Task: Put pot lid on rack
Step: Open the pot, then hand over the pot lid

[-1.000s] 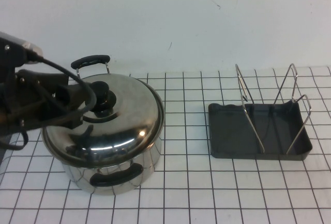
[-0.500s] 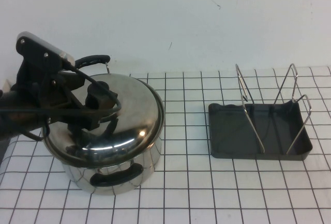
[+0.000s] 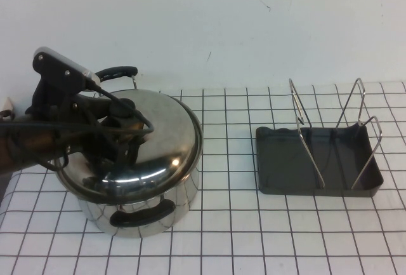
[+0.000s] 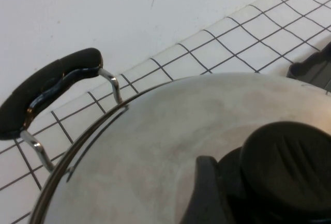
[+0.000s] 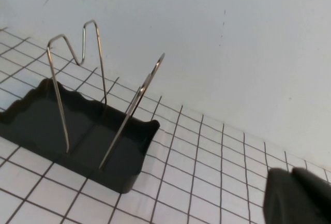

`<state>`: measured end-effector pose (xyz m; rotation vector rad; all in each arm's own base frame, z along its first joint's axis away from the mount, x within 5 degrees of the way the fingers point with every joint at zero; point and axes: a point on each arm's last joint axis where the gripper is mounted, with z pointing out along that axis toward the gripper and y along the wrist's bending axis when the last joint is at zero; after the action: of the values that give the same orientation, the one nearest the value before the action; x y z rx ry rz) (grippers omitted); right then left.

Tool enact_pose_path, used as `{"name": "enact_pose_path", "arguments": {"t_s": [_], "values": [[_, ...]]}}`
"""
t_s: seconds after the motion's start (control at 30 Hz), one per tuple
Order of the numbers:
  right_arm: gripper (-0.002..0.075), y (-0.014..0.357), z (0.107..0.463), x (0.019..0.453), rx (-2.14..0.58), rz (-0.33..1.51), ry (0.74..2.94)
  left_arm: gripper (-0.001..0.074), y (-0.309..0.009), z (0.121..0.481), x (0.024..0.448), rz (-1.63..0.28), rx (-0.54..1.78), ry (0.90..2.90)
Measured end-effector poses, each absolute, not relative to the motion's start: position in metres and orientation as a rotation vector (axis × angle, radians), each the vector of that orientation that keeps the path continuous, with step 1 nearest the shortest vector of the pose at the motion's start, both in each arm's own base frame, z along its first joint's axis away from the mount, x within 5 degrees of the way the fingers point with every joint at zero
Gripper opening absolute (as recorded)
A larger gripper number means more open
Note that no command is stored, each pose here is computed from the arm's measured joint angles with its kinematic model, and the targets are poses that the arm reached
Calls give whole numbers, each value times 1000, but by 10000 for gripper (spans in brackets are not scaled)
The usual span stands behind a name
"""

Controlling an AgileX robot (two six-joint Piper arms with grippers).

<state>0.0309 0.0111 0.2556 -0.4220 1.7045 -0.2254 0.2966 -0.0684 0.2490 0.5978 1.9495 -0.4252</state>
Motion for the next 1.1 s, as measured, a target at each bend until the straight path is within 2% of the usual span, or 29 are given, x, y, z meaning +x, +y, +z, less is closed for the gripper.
{"name": "enact_pose_path", "arguments": {"t_s": [0.4, 0.43, 0.47, 0.5, 0.83, 0.97, 1.1], "values": [[-3, 11, 258, 31, -411, -229, 1684, 461, -75, 253, 296, -497, 671, 1899], [-3, 11, 258, 31, -411, -227, 1683, 417, -76, 256, 296, -499, 676, 1890], [-3, 11, 258, 31, -410, -224, 1683, 324, -76, 259, 295, -500, 683, 1875], [-3, 11, 258, 31, -408, -220, 1683, 341, -77, 261, 294, -498, 696, 1864], [-3, 13, 259, 31, -390, -173, 1670, 337, -81, 277, 283, -546, 753, 1780], [-3, 18, 267, 31, -308, -48, 1604, 337, -87, 292, 274, -611, 812, 1691], [-3, 26, 288, 25, -178, 213, 1494, 337, -95, 321, 261, -746, 880, 1557]]}}
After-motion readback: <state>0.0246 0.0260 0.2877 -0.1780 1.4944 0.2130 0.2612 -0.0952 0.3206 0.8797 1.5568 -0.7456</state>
